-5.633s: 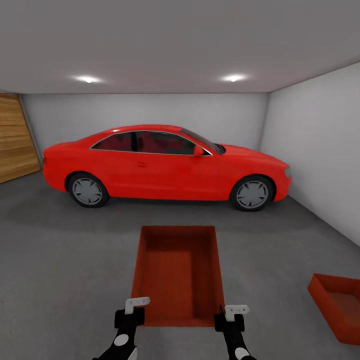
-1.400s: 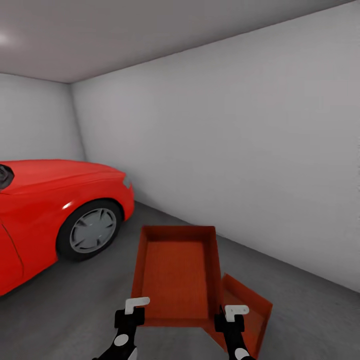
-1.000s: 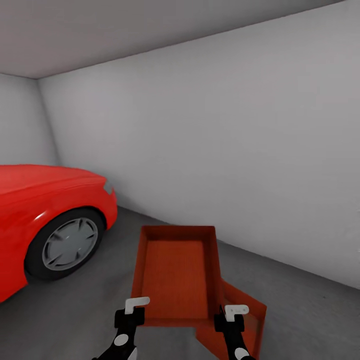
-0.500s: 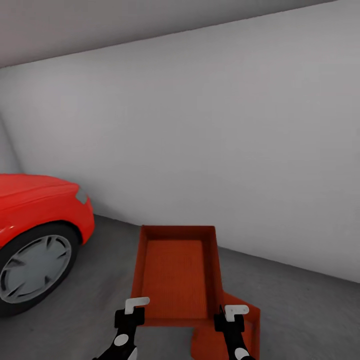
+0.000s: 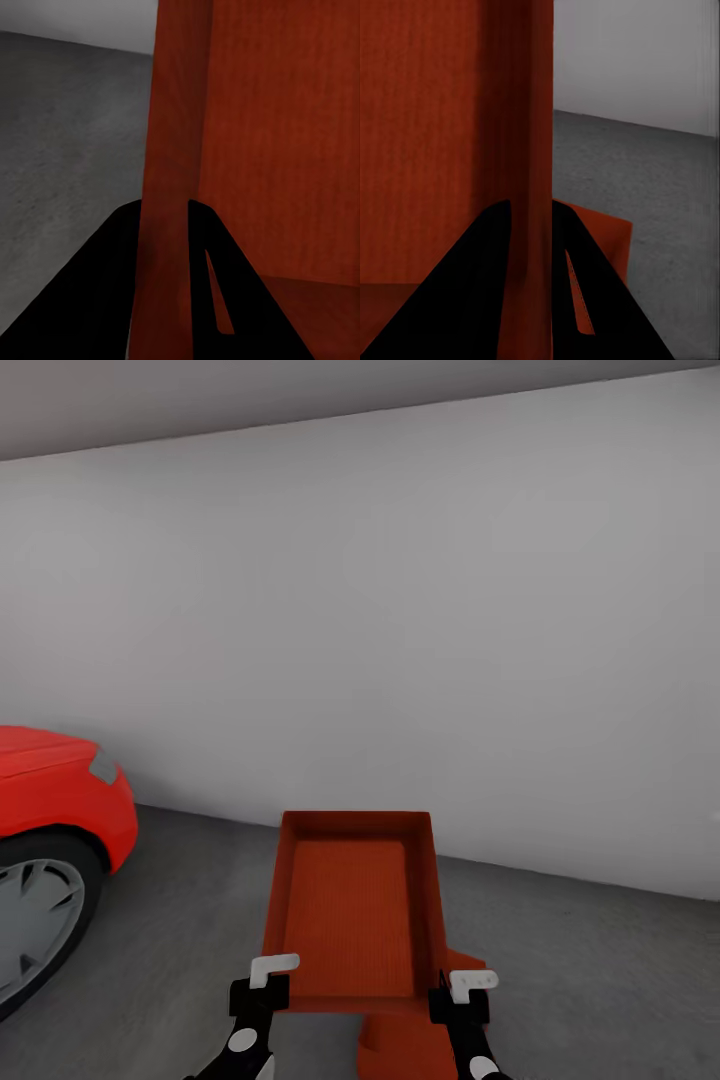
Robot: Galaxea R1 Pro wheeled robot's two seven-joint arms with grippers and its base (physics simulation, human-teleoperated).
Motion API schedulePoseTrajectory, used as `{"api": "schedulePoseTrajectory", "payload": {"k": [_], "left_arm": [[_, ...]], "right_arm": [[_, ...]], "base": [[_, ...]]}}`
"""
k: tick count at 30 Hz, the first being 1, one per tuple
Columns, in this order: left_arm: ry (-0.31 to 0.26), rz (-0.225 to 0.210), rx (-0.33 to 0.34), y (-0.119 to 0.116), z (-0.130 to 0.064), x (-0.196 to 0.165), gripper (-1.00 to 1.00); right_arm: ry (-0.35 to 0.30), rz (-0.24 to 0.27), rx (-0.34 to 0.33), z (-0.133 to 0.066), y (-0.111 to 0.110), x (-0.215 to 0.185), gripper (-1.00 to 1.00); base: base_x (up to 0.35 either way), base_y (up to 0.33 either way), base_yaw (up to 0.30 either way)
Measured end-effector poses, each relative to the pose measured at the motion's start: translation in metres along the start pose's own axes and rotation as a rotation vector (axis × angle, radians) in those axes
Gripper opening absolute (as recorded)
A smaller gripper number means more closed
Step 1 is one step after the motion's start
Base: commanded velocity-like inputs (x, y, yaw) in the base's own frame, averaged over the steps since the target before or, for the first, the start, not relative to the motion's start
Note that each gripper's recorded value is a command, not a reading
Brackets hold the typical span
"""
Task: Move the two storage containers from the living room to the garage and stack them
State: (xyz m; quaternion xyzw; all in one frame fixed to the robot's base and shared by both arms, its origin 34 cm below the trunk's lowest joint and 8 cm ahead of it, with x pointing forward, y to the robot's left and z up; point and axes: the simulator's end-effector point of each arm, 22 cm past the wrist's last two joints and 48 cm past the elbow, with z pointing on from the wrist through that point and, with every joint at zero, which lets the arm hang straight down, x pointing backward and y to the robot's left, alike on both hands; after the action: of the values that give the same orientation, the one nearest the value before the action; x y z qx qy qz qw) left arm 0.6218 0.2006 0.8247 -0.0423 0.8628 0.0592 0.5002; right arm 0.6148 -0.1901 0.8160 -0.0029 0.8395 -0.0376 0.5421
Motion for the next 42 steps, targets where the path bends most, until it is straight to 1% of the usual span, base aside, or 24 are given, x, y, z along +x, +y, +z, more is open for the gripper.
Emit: {"api": "schedulePoseTrajectory", "payload": {"k": [35,39,42], "left_arm": [[0.0,0.005,-0.001,-0.0001,0.0,-0.0004,-1.0],[-0.001,0.004,0.0,0.0,-0.0002,-0.0005,-1.0],[-0.001,0.002,-0.001,0.0001,-0.0004,-0.0006,-1.0]], "right_arm": [[0.0,0.0,0.0,0.0,-0.0002,0.0001,-1.0],[0.0,0.0,0.0,-0.0002,-0.0002,-0.0001,-1.0],[-0.001,0.0,0.0,-0.0002,0.0,-0.0005,-1.0]], "base": [[0.0,0.0,-0.281],[0.124,0.0,-0.252],[0.259,0.0,-0.096]]}}
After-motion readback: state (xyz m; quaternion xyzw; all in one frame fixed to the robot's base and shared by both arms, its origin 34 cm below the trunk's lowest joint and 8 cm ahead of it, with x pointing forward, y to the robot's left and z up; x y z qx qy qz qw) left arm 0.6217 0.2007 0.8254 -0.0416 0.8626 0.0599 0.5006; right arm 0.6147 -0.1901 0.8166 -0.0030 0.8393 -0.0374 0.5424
